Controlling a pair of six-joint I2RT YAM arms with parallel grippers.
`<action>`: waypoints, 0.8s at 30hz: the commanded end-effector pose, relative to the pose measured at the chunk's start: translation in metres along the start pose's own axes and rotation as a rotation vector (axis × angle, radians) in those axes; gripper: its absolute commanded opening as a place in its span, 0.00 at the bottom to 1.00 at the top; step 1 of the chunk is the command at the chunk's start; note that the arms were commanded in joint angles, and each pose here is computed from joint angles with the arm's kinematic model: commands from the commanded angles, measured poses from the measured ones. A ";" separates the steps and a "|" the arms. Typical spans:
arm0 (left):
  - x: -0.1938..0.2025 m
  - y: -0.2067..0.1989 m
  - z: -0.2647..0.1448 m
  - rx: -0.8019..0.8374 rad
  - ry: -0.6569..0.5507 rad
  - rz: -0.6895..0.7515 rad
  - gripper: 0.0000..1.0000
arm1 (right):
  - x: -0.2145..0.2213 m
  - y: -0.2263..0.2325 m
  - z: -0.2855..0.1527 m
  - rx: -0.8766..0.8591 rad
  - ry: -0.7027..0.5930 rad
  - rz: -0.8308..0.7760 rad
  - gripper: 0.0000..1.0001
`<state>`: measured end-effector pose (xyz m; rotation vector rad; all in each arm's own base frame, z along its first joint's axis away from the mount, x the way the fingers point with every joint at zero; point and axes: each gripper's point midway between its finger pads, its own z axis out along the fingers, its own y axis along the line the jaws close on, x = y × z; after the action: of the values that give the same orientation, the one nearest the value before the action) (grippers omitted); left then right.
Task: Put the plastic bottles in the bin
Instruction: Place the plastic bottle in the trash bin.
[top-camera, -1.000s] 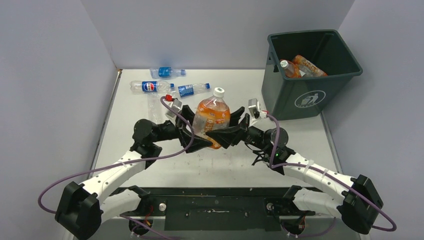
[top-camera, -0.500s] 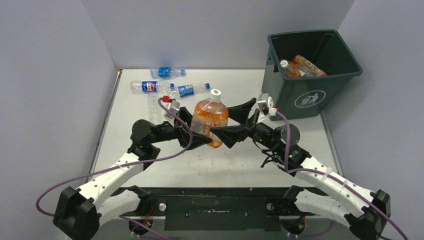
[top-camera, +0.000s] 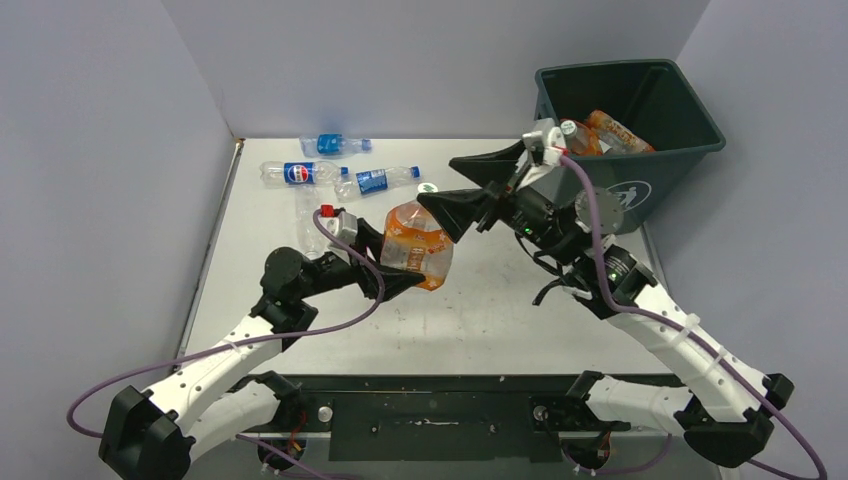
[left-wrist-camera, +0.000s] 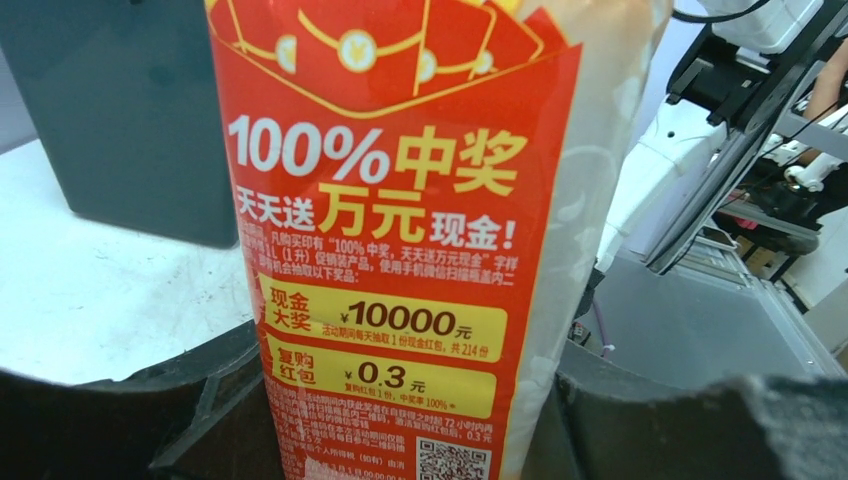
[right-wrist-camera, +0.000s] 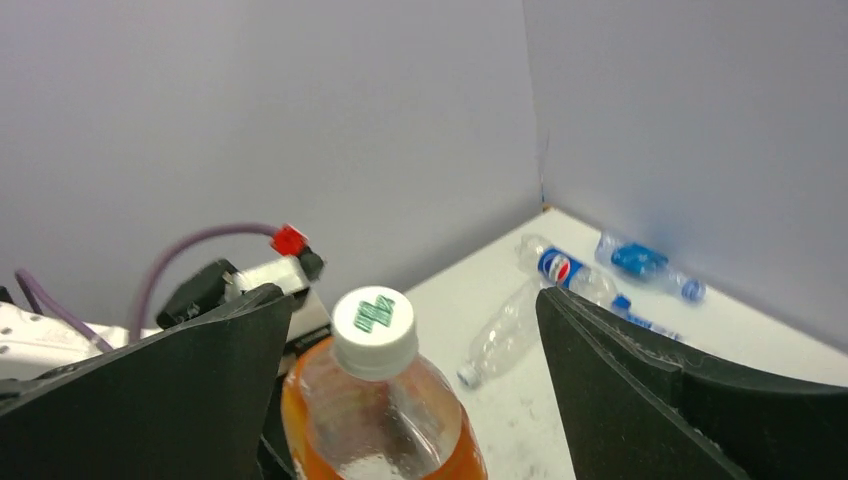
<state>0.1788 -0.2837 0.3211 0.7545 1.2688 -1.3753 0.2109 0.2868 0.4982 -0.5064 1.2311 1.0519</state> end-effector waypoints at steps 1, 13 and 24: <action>-0.013 0.000 0.000 -0.022 -0.041 0.084 0.28 | 0.040 -0.011 0.009 0.031 0.139 0.035 0.98; -0.010 -0.003 0.001 -0.017 -0.037 0.089 0.30 | 0.052 -0.009 0.012 0.015 0.160 0.071 0.30; -0.041 0.020 -0.022 -0.260 -0.206 0.172 0.96 | -0.062 -0.077 -0.029 0.495 -0.099 -0.183 0.05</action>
<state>0.1921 -0.2706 0.3167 0.6352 1.2834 -1.2263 0.2438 0.2979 0.4387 -0.4917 1.4989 0.9097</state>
